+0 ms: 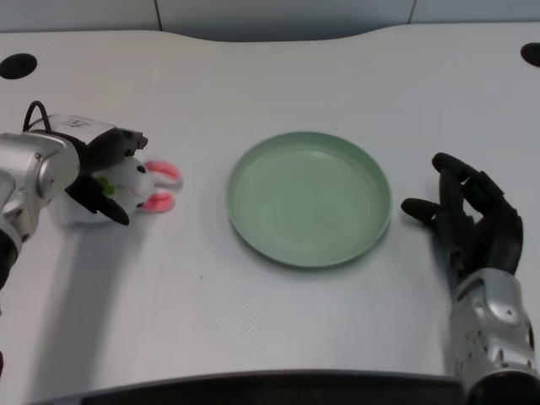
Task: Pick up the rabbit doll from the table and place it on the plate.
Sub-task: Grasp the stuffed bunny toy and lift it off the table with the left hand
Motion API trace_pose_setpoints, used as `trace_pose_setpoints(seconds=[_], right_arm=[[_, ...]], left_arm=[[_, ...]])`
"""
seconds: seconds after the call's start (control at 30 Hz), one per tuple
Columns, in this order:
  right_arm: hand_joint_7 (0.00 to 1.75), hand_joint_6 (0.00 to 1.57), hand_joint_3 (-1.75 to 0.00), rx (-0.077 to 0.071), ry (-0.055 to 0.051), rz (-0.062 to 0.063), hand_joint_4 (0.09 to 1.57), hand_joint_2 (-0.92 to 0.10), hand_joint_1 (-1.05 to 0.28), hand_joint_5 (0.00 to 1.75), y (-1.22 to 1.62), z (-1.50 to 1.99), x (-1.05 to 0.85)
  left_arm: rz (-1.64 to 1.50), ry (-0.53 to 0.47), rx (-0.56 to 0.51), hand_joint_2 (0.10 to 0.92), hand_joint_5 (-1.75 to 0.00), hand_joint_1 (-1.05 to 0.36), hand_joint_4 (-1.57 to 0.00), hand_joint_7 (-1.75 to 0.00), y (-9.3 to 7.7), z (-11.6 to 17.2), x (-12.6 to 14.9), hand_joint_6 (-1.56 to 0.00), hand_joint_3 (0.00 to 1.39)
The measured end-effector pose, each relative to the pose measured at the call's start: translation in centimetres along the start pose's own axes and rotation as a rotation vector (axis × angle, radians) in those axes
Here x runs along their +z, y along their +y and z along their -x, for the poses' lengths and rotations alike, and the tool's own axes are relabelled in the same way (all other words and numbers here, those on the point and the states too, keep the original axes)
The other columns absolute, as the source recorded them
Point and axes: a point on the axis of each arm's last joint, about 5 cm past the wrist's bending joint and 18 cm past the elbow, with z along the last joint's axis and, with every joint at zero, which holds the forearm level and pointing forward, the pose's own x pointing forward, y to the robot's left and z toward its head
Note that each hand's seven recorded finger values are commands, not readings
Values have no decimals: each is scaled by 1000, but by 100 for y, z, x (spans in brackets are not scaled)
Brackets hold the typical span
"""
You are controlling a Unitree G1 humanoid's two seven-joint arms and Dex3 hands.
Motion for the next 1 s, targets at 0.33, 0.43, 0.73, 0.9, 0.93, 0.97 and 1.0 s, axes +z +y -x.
trace_pose_setpoints(seconds=[0.33,0.43,0.73,0.9,0.93,0.97,1.0], right_arm=[[525,657,-291,0,-7,0,717,-921,-301,998,-5,5,17],[526,657,-293,2,-7,4,717,-921,-303,1002,-9,12,11],[516,655,-277,-1,-11,-1,725,-921,-302,1021,-23,23,10],[508,654,-274,-1,-13,-1,722,-921,-302,1012,-28,27,9],[506,651,-277,-1,-13,0,720,-921,-302,1010,-29,28,9],[505,653,-283,-1,-14,0,720,-921,-300,1007,-30,30,9],[506,655,-282,-1,-14,-1,723,-921,-304,1007,-31,31,8]], left_arm=[[-109,36,12,919,-90,-955,-79,-23,-64,-56,-3,-137,18],[-151,39,23,917,-94,-952,-89,-22,-74,-63,-2,-145,12],[-195,36,51,915,-126,-919,-155,-38,-93,-73,-18,-211,9],[-209,43,48,899,-140,-884,-190,-38,-122,-81,-35,-246,1],[-210,46,48,895,-142,-878,-195,-38,-128,-81,-41,-251,0],[-210,48,51,892,-157,-859,-230,-41,-134,-82,-46,-269,0],[-208,50,53,886,-171,-838,-267,-43,-139,-82,-50,-287,0]])
